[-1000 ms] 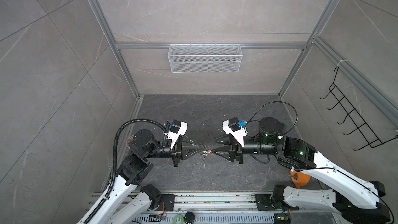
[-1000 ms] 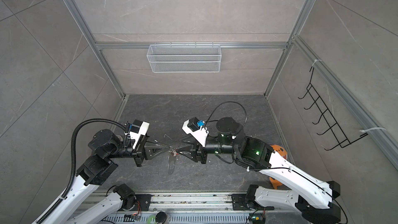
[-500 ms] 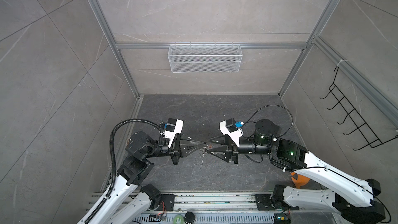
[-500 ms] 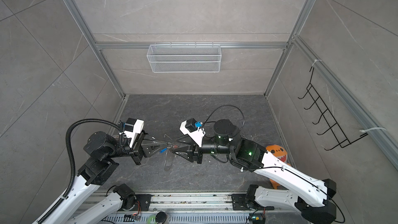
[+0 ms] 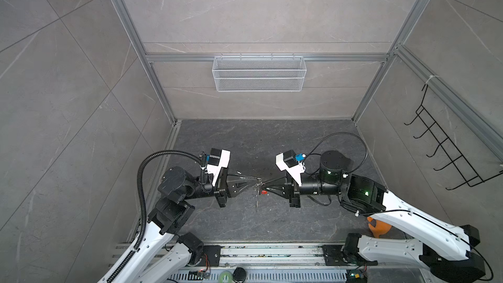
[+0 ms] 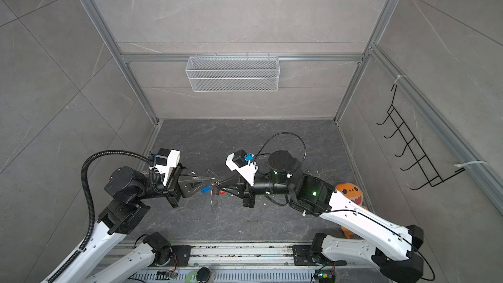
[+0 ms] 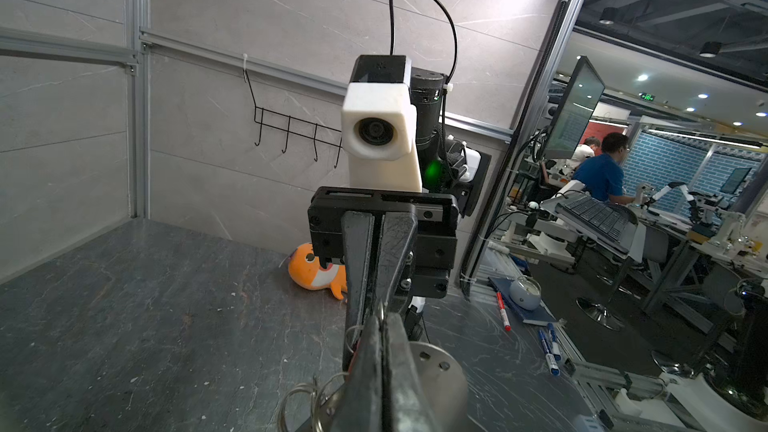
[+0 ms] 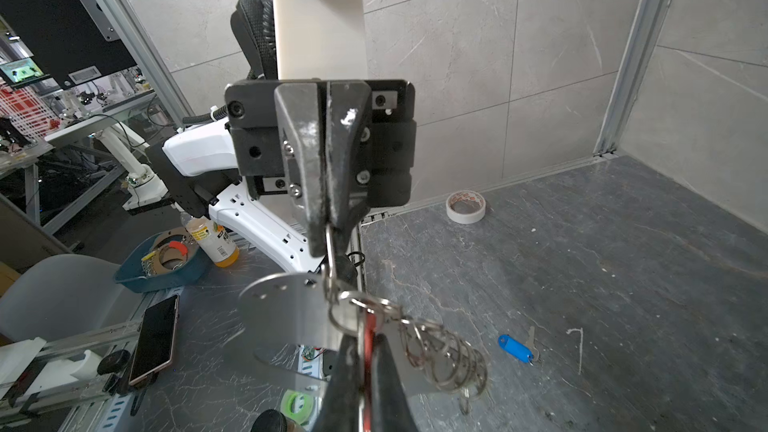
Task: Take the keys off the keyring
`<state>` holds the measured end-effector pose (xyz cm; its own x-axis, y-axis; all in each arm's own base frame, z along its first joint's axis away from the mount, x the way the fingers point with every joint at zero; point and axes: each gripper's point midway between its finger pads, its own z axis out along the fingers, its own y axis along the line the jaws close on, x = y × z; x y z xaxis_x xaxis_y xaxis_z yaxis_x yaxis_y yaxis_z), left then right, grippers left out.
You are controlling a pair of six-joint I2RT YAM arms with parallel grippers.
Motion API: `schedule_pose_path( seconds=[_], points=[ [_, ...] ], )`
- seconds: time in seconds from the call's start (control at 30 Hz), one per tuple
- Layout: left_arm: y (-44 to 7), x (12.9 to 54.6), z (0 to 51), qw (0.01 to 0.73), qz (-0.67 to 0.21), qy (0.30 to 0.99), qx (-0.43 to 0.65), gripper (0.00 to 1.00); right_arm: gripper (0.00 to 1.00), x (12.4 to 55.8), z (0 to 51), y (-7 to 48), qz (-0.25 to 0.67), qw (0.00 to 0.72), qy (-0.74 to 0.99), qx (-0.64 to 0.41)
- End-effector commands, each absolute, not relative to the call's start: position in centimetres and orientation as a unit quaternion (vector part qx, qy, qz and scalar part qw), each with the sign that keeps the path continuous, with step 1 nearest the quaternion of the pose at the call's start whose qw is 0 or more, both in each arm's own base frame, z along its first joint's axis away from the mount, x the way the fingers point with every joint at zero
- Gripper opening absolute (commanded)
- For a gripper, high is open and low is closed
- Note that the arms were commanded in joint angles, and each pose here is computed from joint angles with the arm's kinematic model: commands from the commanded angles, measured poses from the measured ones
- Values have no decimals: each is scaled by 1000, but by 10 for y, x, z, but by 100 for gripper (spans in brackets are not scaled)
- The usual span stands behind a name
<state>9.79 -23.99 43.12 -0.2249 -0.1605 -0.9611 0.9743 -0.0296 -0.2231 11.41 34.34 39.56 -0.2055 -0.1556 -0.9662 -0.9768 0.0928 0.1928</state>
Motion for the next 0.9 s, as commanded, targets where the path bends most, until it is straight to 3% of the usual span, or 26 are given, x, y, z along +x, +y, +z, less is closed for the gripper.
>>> schedule_pose_path(
  seconds=[0.0,0.67,0.7,0.87],
  points=[
    [-232,90,455,516,-599,465,399,0,0,110,399,345,491,414,601,-476],
    [-234,92,455,518,-604,458,397,0,0,107,374,358,481,362,635,-484],
    [-233,90,455,517,-602,458,400,0,2,106,378,355,480,364,633,-486],
    [-233,85,453,507,-598,465,412,0,39,95,399,337,478,378,622,-492]
  ],
)
